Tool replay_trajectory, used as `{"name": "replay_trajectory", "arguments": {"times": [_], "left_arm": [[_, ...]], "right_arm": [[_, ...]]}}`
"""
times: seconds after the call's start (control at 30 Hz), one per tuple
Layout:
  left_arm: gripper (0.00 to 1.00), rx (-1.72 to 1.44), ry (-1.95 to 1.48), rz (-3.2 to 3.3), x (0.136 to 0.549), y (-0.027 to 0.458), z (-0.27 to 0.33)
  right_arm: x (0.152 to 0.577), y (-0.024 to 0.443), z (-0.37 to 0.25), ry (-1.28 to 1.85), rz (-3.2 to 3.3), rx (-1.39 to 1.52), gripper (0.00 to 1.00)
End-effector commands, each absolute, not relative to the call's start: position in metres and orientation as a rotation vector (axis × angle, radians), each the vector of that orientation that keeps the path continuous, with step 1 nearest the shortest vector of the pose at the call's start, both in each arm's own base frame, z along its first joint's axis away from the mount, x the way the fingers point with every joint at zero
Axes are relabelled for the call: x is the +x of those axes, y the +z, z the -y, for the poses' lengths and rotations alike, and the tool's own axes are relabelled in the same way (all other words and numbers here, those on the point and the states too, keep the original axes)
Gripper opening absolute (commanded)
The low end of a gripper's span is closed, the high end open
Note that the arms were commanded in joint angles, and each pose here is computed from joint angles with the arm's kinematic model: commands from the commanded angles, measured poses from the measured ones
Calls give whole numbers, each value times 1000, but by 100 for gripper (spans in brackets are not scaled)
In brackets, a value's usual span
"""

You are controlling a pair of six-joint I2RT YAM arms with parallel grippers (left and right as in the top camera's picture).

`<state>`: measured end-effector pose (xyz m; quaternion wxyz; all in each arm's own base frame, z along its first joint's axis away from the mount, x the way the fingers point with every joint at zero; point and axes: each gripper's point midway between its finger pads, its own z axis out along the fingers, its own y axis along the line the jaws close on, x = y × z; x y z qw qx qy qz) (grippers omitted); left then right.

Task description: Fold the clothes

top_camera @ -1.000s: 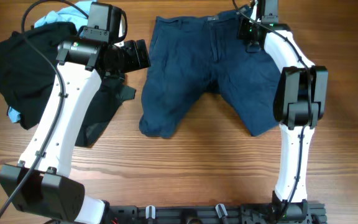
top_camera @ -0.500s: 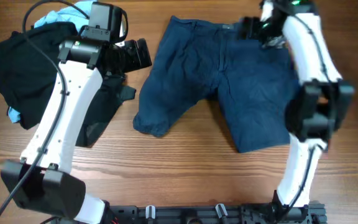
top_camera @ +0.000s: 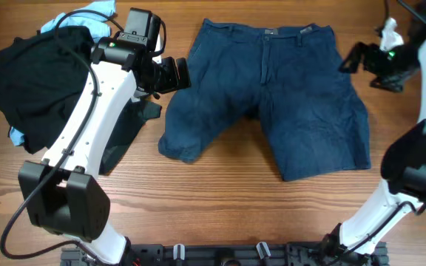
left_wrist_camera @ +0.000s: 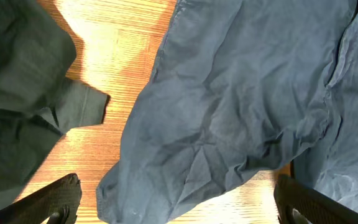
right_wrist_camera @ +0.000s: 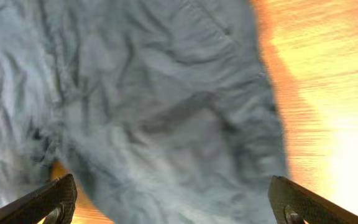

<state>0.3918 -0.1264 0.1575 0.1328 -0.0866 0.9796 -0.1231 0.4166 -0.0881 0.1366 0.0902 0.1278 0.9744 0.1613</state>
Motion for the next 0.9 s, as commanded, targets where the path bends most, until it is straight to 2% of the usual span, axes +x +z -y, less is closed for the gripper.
{"name": "replay_trajectory", "arguments": {"times": [0.0,0.2,0.3,0.4,0.47,0.53,0.57,0.6,0.77,0.87], "left_arm": [[100,-224,-370,-2859,390,152,130],[100,-223,-370,-2859,389,152,130],[100,-222,-370,-2859,390,152,130],[100,-222,-370,-2859,390,152,130],[100,-222,-370,-2859,390,152,130],[100,-221,-370,-2858,390,153,130],[100,-222,-370,-2858,390,153,130],[100,-222,-370,-2858,390,153,130],[98,-266,-370,-2839,394,157,118],[98,-321,-375,-2783,397,176,99]], "right_arm": [[417,122,112,608,-2813,411,100],[390,80,122,737,-2818,533,100],[379,54,109,818,-2819,544,88],[373,35,100,869,-2805,557,85],[369,29,97,883,-2806,564,73],[372,34,88,954,-2766,499,55],[375,39,83,1005,-2733,491,37],[377,43,80,1045,-2706,488,28],[388,66,61,1185,-2609,442,4],[400,97,37,1185,-2565,308,4]]}}
